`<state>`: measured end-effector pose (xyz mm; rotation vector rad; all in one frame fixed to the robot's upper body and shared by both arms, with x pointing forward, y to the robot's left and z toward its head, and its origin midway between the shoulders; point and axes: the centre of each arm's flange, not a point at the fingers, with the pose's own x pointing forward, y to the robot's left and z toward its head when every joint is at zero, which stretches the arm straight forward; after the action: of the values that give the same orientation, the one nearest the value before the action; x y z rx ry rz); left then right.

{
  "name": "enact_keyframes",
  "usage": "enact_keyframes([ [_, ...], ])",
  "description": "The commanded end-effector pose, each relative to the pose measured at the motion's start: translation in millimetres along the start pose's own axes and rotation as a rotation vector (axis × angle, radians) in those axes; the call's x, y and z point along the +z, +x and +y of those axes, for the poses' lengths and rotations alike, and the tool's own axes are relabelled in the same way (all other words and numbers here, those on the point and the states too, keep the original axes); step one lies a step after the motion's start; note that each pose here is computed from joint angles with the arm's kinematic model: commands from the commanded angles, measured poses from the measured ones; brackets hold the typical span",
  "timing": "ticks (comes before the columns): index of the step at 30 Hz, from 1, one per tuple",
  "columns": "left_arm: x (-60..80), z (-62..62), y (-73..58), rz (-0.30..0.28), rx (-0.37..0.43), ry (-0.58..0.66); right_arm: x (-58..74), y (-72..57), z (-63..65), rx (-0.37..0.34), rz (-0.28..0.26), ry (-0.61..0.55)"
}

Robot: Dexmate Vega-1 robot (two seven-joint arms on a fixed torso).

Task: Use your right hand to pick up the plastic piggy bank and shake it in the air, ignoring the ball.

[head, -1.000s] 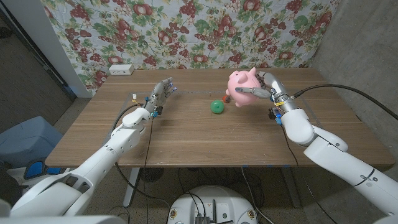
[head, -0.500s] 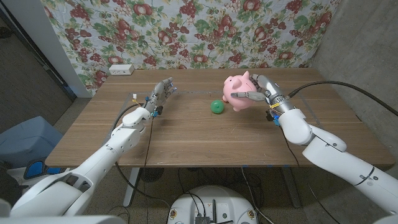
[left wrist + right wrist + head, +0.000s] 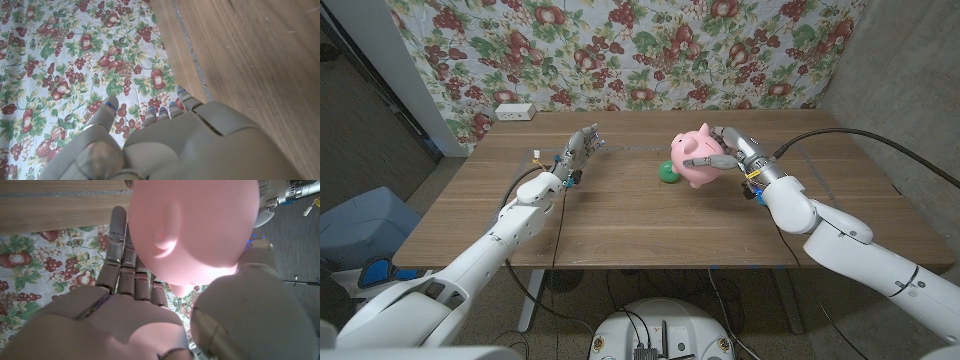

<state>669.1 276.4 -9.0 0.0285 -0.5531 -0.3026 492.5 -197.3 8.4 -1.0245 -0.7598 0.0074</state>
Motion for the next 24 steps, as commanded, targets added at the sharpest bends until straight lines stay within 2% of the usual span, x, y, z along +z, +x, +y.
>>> enact_keyframes([
  [1, -0.3, -0.3, -5.0, 0.001, 0.006, -0.001, 2.0, -0.1, 14.4, 0.065, -0.002, -0.024],
  [10, -0.2, -1.2, -7.3, -0.001, 0.002, 0.001, 3.3, -0.2, 27.5, 0.107, 0.003, -0.056],
  [24, -0.3, -2.1, -13.1, 0.004, 0.004, 0.003, 1.3, -1.3, 43.2, 0.128, 0.023, -0.09],
])
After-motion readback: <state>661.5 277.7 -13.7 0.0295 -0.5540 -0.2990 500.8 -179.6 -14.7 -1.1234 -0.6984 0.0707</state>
